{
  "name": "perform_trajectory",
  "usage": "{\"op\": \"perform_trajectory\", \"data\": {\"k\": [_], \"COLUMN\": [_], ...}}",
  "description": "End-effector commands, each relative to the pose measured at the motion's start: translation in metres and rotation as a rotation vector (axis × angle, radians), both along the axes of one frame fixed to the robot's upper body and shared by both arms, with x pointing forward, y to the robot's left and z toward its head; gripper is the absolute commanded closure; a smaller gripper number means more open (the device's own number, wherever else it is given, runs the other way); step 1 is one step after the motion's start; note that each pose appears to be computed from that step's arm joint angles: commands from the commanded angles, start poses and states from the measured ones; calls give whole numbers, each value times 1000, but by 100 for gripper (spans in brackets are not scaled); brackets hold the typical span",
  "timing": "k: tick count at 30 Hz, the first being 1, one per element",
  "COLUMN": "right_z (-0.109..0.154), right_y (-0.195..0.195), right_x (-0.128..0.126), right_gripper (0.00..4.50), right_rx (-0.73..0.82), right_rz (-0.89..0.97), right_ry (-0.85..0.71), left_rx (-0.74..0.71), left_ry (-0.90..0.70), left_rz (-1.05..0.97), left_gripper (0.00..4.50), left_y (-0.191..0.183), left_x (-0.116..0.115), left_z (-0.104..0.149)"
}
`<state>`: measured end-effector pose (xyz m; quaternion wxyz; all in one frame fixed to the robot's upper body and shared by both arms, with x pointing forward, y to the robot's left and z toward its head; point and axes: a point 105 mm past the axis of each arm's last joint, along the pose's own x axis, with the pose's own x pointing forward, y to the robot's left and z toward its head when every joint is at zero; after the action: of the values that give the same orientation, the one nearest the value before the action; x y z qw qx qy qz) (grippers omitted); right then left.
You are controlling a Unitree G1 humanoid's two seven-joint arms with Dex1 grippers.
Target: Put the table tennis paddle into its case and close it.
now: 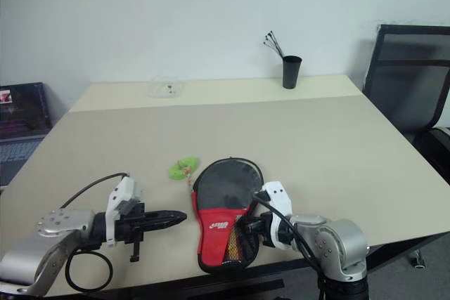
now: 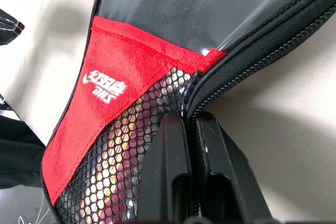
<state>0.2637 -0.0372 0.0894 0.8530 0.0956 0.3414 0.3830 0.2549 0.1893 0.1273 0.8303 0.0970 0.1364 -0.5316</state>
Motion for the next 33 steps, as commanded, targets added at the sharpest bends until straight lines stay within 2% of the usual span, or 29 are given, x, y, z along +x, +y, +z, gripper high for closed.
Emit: {"op": "perform_trajectory", "data": {"k": [1,2,9,14,17,20,23,27,33], "right_z": [10,11,37,79,84,82,82,80,107], "right_y": [1,1,0,0,-5,-6,-9,-18,-32], "right_x": [0,0,1,3,5,-7,-9,11,38], "right_gripper": [396,378,156,2,2,2,2,2,2], "right_rx": [10,9,-12,45,32,18,26,-50,-44], "right_rz": [8,6,25,192,242,339,347,287,228], "right_ry": [-38,-43,-172,-359,-383,-376,-373,-433,-576], "left_rx": [0,0,-8,1,-1,8,8,11,13], "left_ry": [-48,-50,-64,-70,-71,-73,-76,-76,-71], "left_rz": [5,7,30,50,54,58,71,84,114], "left_gripper": [450,450,450,450,450,450,450,450,450], "left_y": [1,1,3,7,7,9,12,15,19], "left_x": [3,3,4,5,6,6,6,7,8], "left_z": [7,7,6,2,1,1,2,1,2]}}
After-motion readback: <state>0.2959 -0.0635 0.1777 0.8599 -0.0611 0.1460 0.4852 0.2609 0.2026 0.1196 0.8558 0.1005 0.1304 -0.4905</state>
